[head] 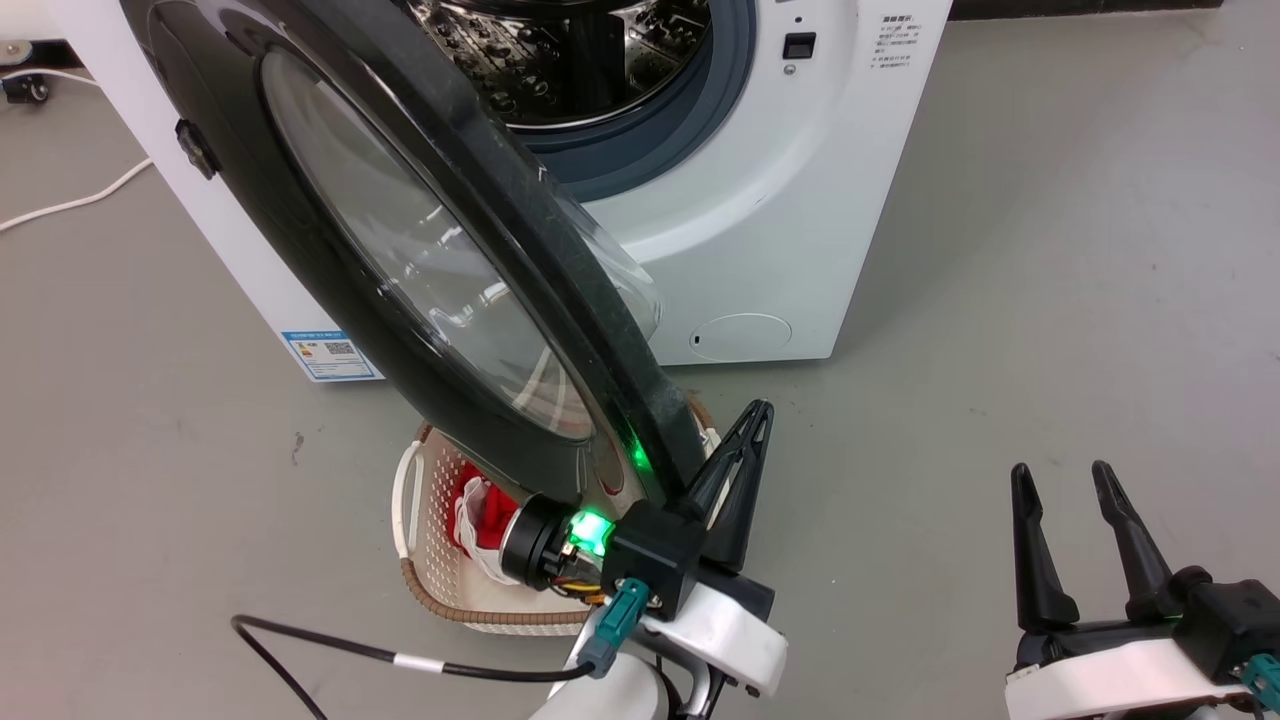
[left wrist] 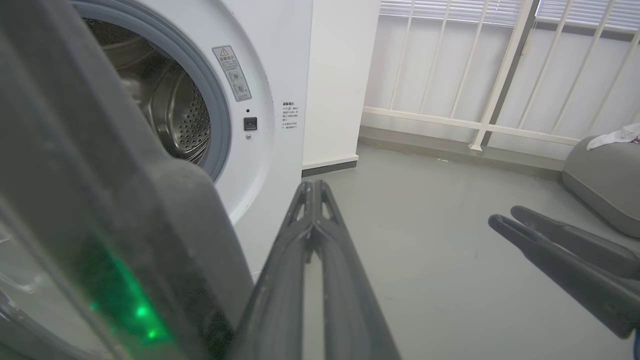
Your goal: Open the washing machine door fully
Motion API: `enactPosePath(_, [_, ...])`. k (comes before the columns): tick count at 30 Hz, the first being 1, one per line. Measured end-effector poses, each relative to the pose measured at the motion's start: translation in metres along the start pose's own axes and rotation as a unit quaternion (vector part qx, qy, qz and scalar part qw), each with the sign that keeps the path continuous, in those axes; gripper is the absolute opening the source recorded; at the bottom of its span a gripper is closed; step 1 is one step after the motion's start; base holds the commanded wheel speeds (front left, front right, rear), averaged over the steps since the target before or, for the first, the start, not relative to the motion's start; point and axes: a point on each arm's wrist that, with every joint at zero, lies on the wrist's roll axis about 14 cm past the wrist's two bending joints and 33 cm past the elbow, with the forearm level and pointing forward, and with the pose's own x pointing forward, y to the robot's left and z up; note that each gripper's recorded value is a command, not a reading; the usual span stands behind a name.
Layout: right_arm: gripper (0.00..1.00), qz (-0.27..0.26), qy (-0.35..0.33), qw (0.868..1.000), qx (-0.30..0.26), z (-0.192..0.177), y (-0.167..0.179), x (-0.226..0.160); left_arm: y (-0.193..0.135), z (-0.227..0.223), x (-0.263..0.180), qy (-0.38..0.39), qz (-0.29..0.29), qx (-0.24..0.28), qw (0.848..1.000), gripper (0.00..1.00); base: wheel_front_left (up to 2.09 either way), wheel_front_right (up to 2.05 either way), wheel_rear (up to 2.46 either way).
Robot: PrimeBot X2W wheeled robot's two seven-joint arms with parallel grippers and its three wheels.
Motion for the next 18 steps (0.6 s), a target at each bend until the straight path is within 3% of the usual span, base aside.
enactPosePath(18, [1.00,0.010,-0.007,1.000,0.004,0.004,0.007,-0.003,0.019,-0.005,-0.032,0.020,0.048,0.007,0.999,0.00,0.00,0.00,0.00])
